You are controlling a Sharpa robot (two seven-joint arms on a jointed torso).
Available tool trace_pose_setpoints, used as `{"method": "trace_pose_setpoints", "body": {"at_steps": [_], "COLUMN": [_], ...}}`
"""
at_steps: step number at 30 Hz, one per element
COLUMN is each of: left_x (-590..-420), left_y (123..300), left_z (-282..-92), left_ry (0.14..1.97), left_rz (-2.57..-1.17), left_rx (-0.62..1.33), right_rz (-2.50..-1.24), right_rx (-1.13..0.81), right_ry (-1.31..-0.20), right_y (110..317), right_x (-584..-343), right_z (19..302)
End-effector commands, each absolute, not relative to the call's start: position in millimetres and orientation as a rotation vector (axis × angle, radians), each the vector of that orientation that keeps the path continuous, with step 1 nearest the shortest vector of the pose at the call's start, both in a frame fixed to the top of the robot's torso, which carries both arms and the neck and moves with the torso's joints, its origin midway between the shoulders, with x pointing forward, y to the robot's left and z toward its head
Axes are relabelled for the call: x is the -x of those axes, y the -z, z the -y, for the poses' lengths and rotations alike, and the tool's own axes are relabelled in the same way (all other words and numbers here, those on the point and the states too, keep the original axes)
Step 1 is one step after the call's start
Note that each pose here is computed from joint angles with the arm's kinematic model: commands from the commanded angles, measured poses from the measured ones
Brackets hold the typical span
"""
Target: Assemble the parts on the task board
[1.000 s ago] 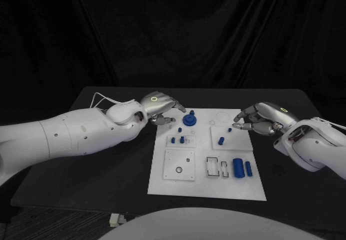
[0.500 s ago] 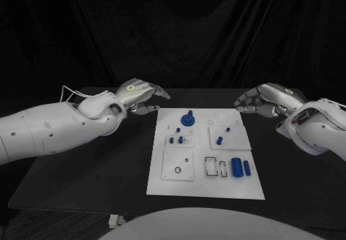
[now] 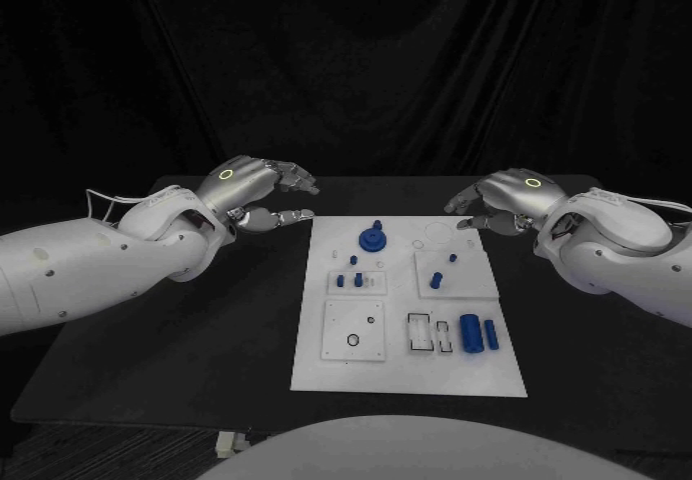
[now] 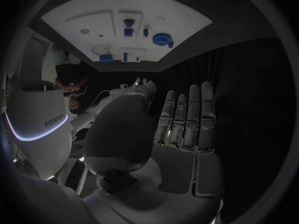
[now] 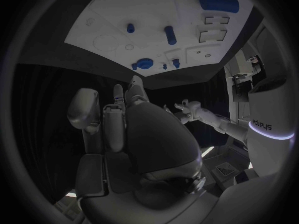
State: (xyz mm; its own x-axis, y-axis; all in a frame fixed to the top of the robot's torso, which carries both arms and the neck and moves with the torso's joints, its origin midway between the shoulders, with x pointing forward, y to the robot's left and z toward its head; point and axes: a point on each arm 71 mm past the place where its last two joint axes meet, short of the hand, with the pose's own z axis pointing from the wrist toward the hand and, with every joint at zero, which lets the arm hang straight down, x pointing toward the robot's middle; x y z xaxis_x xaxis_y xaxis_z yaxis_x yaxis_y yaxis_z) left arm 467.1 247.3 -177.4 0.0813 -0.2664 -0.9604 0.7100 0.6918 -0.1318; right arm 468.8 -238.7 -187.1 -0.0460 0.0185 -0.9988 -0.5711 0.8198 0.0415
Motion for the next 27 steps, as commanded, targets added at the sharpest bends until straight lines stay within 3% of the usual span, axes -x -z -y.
{"method": "trace_pose_setpoints", "body": {"at_steps": [1,10,21,27], "left_x": [-464.6,-464.4,-457.2,-457.2], "left_y": [171.7,186.3,195.5,197.5], "left_z": [-250.6,-265.4,-270.4,-271.5], "left_ry": [1.028,1.462,1.598,1.554], "left_rz": [-1.288,-1.398,-1.422,-1.4], "left_rx": [-0.193,0.365,0.499,0.521], "right_rz": [-1.599,-1.618,-1.67,-1.7], "right_rx": [0.542,0.569,0.586,0.591], "right_ry": [-0.386,-0.379,-0.374,-0.364], "right_y": [195,202,217,226], "right_x": [-471,-472,-471,-471], "right_z": [238,231,231,232]}}
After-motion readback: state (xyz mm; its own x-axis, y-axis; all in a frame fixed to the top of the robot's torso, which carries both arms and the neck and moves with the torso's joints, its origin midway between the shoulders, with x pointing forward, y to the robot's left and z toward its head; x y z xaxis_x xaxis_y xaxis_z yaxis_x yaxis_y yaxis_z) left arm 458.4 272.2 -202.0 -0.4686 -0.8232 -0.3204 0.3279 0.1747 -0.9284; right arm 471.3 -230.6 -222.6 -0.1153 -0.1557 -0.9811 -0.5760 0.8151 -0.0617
